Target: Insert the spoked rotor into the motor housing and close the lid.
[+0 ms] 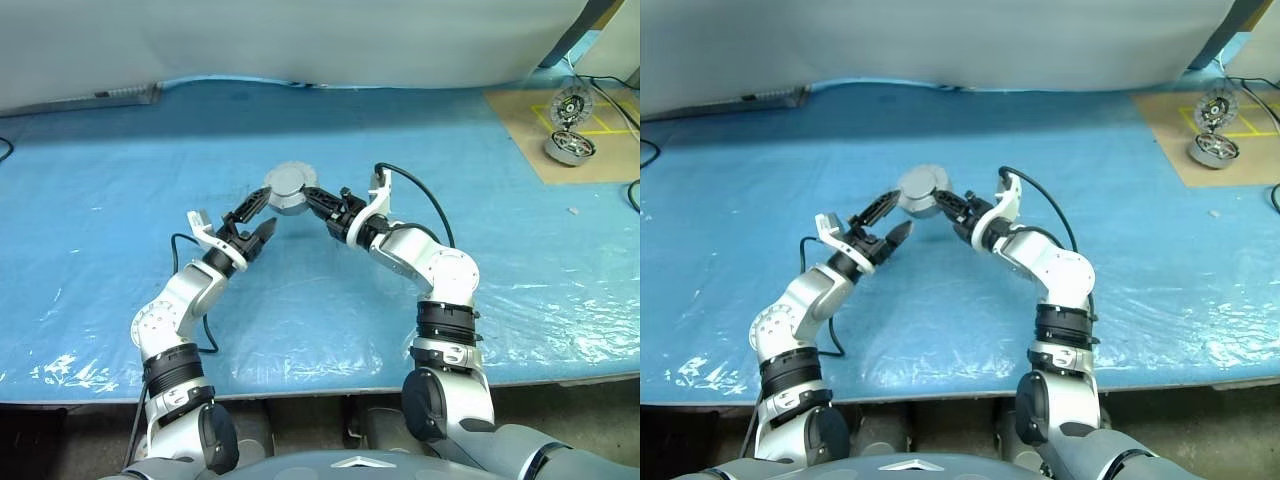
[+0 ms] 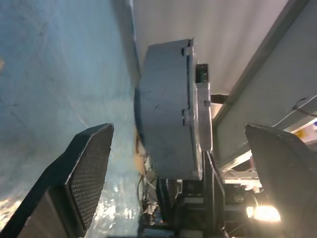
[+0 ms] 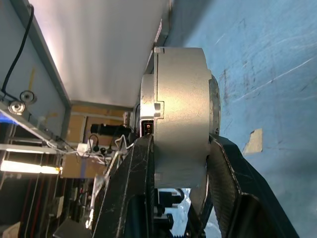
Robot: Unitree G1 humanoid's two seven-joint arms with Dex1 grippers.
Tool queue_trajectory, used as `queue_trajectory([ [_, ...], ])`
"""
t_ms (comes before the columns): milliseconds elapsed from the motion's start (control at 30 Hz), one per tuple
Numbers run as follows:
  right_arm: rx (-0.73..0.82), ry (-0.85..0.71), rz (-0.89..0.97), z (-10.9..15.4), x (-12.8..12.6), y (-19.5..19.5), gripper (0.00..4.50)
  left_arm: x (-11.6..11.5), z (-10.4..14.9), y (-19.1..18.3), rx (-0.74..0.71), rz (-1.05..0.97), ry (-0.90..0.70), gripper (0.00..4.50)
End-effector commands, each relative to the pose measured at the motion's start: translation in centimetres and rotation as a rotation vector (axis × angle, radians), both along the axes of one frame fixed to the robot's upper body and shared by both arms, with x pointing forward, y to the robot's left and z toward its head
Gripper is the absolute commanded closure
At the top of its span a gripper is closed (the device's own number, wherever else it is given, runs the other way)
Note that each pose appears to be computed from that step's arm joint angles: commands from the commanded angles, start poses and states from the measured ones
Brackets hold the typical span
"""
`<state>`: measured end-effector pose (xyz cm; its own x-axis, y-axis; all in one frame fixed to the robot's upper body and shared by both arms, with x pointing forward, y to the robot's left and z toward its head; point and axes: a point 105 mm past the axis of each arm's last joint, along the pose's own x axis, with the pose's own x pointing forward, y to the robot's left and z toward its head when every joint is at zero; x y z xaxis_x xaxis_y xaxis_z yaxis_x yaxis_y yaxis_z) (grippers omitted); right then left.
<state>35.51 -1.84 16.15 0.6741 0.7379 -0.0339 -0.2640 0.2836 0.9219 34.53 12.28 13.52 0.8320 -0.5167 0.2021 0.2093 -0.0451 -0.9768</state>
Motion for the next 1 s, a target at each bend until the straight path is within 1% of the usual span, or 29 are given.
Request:
queue_trajectory([
  [33, 0.138, -0.097, 0.096, 3.9, -1.6, 2.7, 3.38, 0.3, 0.7, -0.2, -0.027, -0.012, -0.019, 0.00],
  [200, 0.142, -0.096, 0.121, 3.9, -2.2, 3.2, 3.38, 0.3, 0.3, -0.8, -0.052, -0.028, -0.010, 0.00],
  [367, 0.144, -0.084, 0.140, 3.7, -2.7, 3.5, 3.38, -0.1, 0.7, -1.5, -0.084, -0.052, -0.040, 0.00],
  [467, 0.145, -0.076, 0.138, 3.6, -2.6, 3.5, 3.38, -0.3, 0.9, -1.5, -0.099, -0.052, -0.049, 0.57],
  [500, 0.145, -0.073, 0.137, 3.5, -2.6, 3.4, 3.38, -0.3, 0.9, -1.4, -0.107, -0.051, -0.053, 0.86],
  [600, 0.150, -0.059, 0.127, 3.3, -2.5, 3.2, 3.38, -0.4, 1.1, -0.8, -0.128, -0.022, -0.054, 1.96],
  [633, 0.153, -0.054, 0.123, 3.2, -2.5, 3.2, 3.38, -0.4, 0.9, -0.5, -0.131, -0.003, -0.048, 2.13],
  [800, 0.149, -0.043, 0.114, 3.0, -2.4, 3.0, 3.38, 0.0, 0.5, 0.3, -0.127, 0.038, -0.036, 2.13],
  [867, 0.091, -0.051, 0.093, 2.5, -2.2, 2.7, 3.38, 0.2, 0.5, 0.3, -0.118, 0.042, -0.034, 2.13],
  [1000, -0.088, -0.142, 0.043, 1.5, -1.8, 1.9, 3.38, 0.9, 0.1, 0.4, -0.079, 0.055, -0.017, 2.13],
])
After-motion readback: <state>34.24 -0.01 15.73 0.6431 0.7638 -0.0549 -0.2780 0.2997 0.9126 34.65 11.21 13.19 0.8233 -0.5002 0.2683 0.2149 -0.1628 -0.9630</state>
